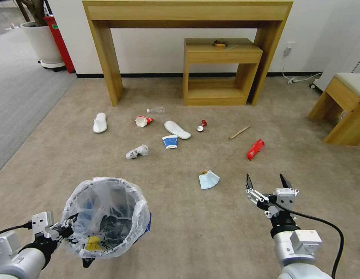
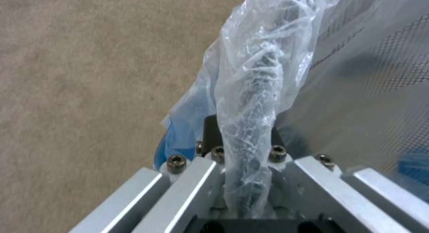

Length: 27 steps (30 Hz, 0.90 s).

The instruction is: Pick up the trash bin and place the garbage on the floor into it.

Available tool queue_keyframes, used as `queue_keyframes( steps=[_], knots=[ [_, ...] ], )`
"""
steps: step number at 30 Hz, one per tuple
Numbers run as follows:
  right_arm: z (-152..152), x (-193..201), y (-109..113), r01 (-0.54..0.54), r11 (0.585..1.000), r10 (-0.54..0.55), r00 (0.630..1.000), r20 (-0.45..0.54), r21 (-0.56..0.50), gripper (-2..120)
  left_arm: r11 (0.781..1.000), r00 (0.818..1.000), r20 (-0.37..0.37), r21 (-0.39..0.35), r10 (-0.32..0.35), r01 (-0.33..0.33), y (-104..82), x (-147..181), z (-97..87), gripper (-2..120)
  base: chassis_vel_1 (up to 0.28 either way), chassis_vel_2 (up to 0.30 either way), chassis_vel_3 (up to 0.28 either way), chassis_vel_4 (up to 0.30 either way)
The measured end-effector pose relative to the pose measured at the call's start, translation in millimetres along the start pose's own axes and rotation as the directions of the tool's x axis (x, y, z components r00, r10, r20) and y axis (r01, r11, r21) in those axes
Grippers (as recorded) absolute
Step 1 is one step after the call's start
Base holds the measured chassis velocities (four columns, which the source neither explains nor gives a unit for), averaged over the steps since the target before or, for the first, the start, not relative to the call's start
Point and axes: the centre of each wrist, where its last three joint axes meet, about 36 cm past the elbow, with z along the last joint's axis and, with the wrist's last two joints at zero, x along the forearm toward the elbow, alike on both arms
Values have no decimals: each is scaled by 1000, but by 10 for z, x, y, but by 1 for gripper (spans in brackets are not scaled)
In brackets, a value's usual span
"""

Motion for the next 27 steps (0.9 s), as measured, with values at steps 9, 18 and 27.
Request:
queue_keyframes(
  steps=[9,18,27],
  knots=[
    [19,0,2,2,1000,-2,1000,-4,1,100,1000,1000,-1,6,1,-1,-1,-11,17,0,-103,97,98,-108],
    [53,-26,-5,3,1000,-3,1000,-8,3,100,1000,1000,-10,11,-19,20,49,-18,46,0,-90,94,98,-90],
    [95,-42,-29,-5,1000,5,1000,-11,5,100,996,997,-44,60,-67,70,224,-20,202,0,-108,104,100,-98]
  ],
)
